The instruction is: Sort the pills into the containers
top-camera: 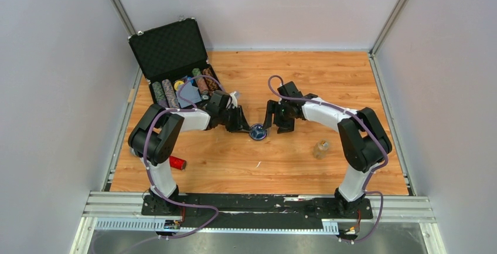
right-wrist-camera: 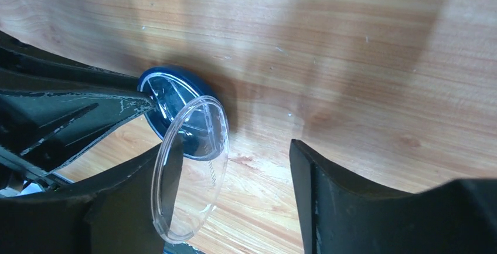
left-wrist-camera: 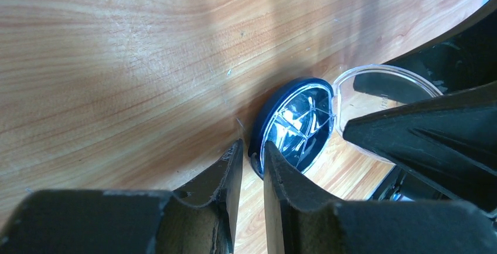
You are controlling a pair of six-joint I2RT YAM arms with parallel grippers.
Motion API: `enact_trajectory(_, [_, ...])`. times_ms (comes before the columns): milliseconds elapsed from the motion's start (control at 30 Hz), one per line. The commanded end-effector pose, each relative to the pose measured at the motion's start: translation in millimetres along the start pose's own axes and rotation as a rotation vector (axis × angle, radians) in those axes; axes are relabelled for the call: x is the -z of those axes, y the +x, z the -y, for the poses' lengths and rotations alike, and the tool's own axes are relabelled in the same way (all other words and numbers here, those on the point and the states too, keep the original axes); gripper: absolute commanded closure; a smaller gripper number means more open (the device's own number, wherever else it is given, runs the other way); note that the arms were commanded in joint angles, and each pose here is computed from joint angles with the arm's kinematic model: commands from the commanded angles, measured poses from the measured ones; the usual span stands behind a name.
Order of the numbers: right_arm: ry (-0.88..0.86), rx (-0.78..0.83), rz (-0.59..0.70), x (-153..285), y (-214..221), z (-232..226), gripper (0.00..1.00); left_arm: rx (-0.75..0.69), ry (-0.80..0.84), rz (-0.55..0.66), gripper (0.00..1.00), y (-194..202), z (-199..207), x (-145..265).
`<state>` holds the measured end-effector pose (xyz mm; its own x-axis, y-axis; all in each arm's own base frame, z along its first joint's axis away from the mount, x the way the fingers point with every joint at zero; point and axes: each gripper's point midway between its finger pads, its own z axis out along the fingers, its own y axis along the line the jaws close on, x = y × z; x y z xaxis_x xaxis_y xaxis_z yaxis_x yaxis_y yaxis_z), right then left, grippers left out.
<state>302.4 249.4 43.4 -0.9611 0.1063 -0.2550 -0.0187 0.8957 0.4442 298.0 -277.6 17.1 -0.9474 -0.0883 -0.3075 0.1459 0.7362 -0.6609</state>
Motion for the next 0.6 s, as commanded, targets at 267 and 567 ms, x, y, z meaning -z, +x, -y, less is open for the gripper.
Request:
enact_trajectory(267, [-0.022,0.03,0.072,14,-19,-8,0.62,0.079,-0.317,-0.174,0.73,65,-83,1])
enact_trajectory(567, [-0.029,0.159,0.099,18,-33,-13,0.9,0.081,-0.303,-0.147,0.71,58,-77,2])
